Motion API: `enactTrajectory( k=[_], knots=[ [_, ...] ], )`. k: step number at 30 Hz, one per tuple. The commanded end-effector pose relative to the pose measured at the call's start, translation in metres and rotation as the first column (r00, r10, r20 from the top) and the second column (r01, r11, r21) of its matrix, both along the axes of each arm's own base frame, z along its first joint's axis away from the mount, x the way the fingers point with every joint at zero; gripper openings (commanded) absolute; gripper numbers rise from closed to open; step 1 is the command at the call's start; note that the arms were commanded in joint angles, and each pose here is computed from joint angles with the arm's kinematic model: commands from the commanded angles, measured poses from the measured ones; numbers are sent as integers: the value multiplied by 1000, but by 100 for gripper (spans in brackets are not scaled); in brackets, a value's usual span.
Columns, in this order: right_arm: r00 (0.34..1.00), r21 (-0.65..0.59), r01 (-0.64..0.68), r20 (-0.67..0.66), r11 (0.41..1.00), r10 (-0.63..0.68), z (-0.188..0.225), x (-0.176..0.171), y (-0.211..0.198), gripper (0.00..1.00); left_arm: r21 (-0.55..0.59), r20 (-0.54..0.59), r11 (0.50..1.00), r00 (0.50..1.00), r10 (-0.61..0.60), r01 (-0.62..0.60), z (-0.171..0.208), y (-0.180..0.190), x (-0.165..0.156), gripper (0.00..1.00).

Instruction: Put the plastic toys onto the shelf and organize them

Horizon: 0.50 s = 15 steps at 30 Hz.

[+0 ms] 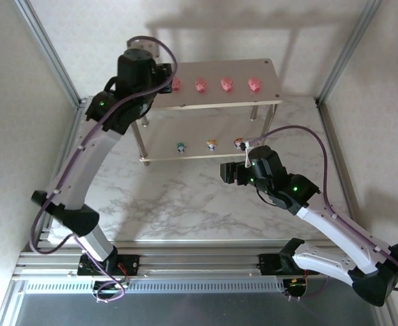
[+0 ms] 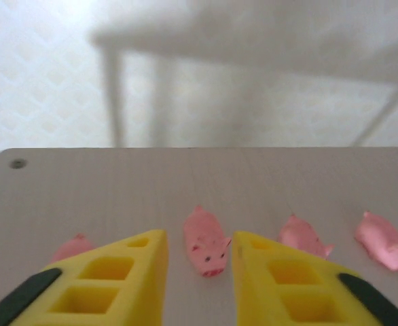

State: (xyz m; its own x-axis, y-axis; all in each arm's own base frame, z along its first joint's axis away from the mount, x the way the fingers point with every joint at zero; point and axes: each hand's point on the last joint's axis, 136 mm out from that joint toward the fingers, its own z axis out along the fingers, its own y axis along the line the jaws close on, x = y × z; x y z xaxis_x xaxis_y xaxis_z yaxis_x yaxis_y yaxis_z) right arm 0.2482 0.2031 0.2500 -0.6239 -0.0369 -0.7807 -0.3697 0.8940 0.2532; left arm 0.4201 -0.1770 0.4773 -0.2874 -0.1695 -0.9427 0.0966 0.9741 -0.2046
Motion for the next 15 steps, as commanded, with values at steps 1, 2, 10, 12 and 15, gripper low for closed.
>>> enactTrajectory(
  k=[1,2,10,12,15],
  knots=[
    [1000,-3,19,17,1000,-19,5,2,-4,84,33,-17,997,997,73,-73,-3,29,-24,23],
    [1000,-3,19,17,1000,-19,5,3,-4,84,39,-30,996,996,86,-85,-9,35,-32,22],
    [1000,7,15,20,1000,-15,8,5,-1,84,47,-99,993,989,111,-107,-41,63,-75,16],
    [1000,15,15,20,1000,-15,8,5,0,84,57,-111,993,987,113,-107,-45,64,-76,15],
    [1000,29,11,18,1000,-12,8,4,2,83,66,-128,994,987,100,-92,-51,61,-72,14]
  ],
)
